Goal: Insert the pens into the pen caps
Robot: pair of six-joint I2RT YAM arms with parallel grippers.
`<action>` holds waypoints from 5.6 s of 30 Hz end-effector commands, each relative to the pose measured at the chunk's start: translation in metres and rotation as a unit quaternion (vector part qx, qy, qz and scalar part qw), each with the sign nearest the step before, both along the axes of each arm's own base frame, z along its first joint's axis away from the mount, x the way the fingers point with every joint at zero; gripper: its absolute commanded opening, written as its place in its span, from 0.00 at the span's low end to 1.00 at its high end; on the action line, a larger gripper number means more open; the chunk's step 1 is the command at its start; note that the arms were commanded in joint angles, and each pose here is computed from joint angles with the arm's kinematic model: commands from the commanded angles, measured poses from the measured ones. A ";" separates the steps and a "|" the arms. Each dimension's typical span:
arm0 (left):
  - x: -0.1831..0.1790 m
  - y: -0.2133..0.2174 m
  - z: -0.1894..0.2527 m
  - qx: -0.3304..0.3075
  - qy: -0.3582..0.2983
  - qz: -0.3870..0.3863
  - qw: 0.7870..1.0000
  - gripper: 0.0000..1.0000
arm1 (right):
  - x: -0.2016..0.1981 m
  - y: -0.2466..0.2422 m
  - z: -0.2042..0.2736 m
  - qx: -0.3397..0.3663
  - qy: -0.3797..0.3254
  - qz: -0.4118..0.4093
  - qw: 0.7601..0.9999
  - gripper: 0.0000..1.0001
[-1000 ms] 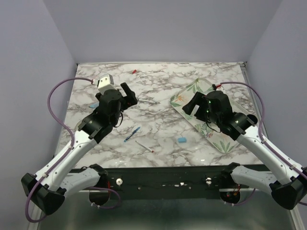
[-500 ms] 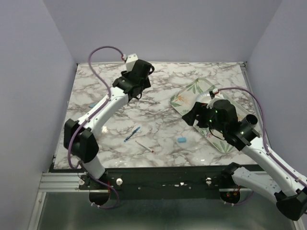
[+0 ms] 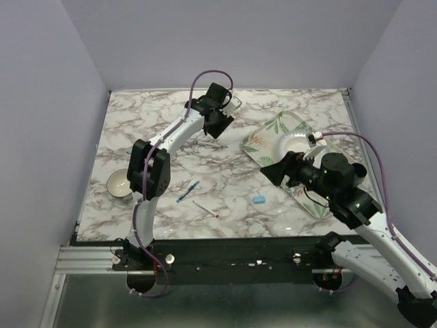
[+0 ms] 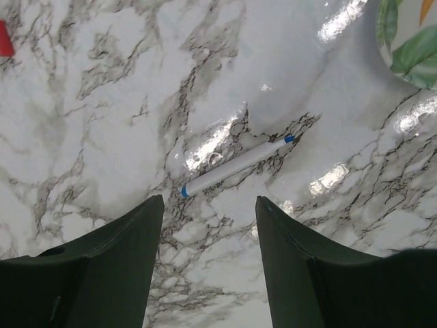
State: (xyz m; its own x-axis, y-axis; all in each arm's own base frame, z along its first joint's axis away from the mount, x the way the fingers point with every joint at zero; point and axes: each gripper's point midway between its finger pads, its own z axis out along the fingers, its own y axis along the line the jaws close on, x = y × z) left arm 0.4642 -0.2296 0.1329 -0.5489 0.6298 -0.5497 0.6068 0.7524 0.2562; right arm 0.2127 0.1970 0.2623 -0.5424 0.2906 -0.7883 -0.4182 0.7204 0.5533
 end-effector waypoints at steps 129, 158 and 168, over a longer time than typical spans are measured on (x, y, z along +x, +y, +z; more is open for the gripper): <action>-0.215 -0.076 0.162 -0.641 0.072 0.023 0.763 0.85 | -0.003 0.071 0.016 0.183 -0.054 0.116 0.975 0.01; -0.066 0.221 -0.040 -0.093 0.026 0.691 0.717 0.60 | -0.020 0.009 0.013 0.118 -0.106 0.023 0.987 0.01; -0.031 0.200 -0.071 -0.140 0.054 0.687 0.711 0.58 | -0.019 -0.002 0.018 0.108 -0.123 0.003 0.986 0.01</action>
